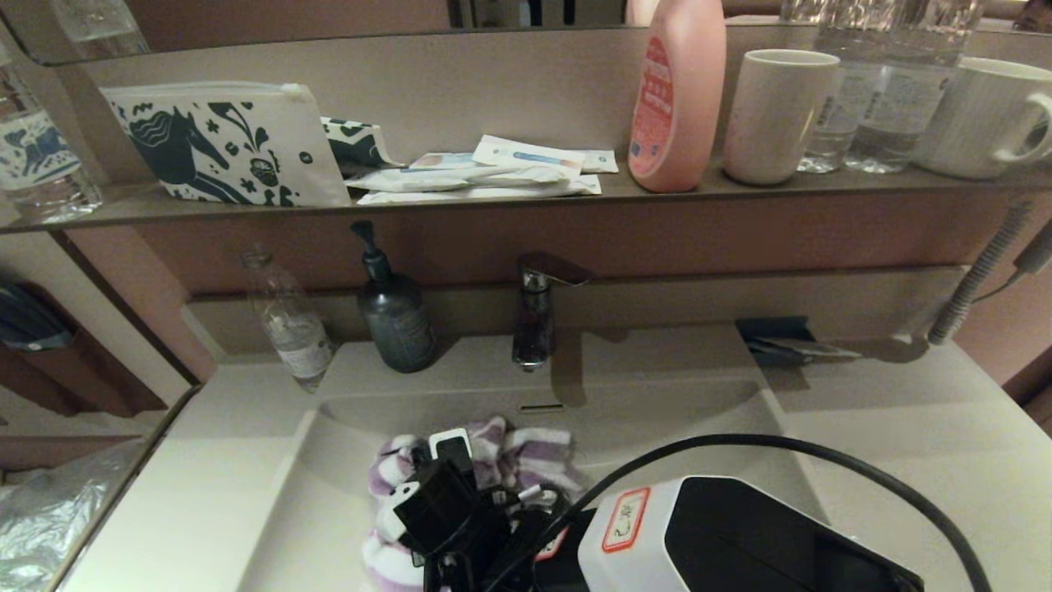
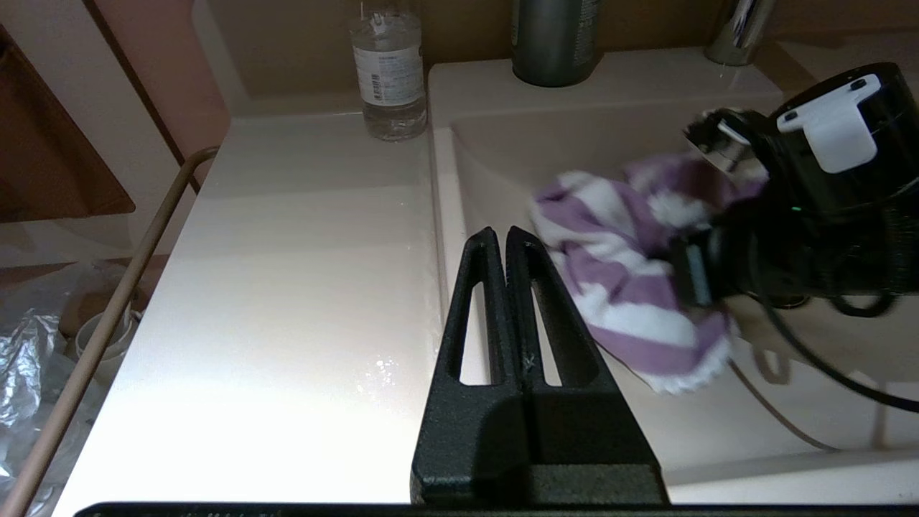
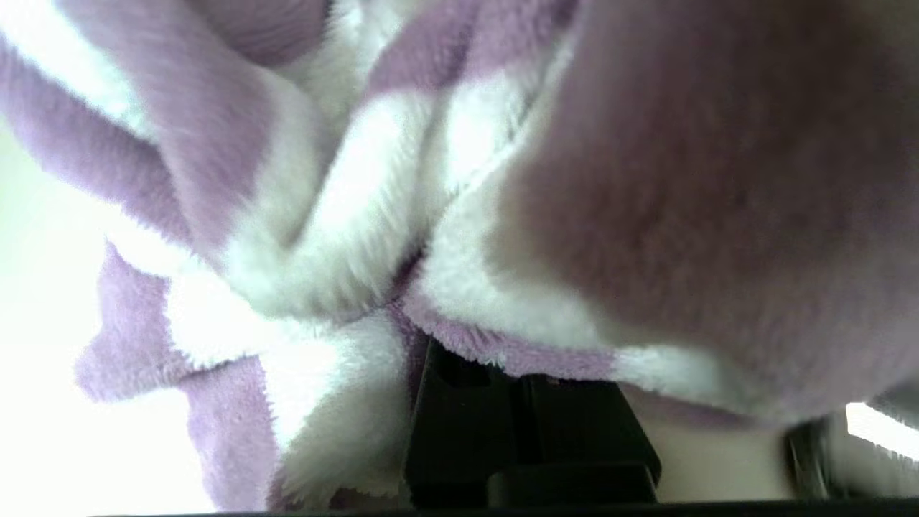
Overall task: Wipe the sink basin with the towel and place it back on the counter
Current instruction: Wipe the sink
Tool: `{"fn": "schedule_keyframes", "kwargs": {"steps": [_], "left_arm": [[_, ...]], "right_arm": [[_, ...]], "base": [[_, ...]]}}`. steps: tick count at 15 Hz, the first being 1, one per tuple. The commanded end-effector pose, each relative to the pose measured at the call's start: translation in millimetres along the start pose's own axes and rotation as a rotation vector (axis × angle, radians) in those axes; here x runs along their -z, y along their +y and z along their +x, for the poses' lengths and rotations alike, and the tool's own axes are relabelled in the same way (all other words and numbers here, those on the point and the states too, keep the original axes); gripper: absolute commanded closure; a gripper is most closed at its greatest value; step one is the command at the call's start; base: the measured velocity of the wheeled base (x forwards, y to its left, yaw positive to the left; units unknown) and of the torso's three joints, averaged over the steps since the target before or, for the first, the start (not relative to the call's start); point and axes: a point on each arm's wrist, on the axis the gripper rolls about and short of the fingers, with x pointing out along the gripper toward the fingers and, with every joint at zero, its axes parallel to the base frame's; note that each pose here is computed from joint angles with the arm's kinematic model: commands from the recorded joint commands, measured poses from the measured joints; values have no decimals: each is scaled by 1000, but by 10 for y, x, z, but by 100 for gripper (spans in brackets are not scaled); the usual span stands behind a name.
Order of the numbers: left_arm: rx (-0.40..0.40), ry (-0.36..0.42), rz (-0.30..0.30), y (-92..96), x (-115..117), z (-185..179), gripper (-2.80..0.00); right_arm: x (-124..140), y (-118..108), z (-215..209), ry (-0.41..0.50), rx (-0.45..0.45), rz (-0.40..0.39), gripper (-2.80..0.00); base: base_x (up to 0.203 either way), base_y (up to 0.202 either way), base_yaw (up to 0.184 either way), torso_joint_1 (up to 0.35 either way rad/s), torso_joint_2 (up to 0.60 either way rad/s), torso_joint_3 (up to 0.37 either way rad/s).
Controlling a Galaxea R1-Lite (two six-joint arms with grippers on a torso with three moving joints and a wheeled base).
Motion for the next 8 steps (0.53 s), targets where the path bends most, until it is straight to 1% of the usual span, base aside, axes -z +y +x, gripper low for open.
{"fn": "schedule_keyframes", "kwargs": {"steps": [1, 4, 6, 8], "left_arm": [[0, 1, 0, 0, -1, 1, 0], [0, 1, 1, 0, -1, 1, 0], [0, 1, 1, 0, -1, 1, 0], [0, 1, 1, 0, -1, 1, 0]], "right_arm": [[3, 19, 96, -95, 0, -38, 0], [-14, 23, 148, -190, 27, -56, 0], [-64, -11, 162, -252, 60, -56, 0], [-154, -67, 146, -284, 94, -61, 0]], "base": [[0, 0, 0, 0, 0, 0], [0, 0, 0, 0, 0, 0], [0, 0, 0, 0, 0, 0], [0, 0, 0, 0, 0, 0]]}}
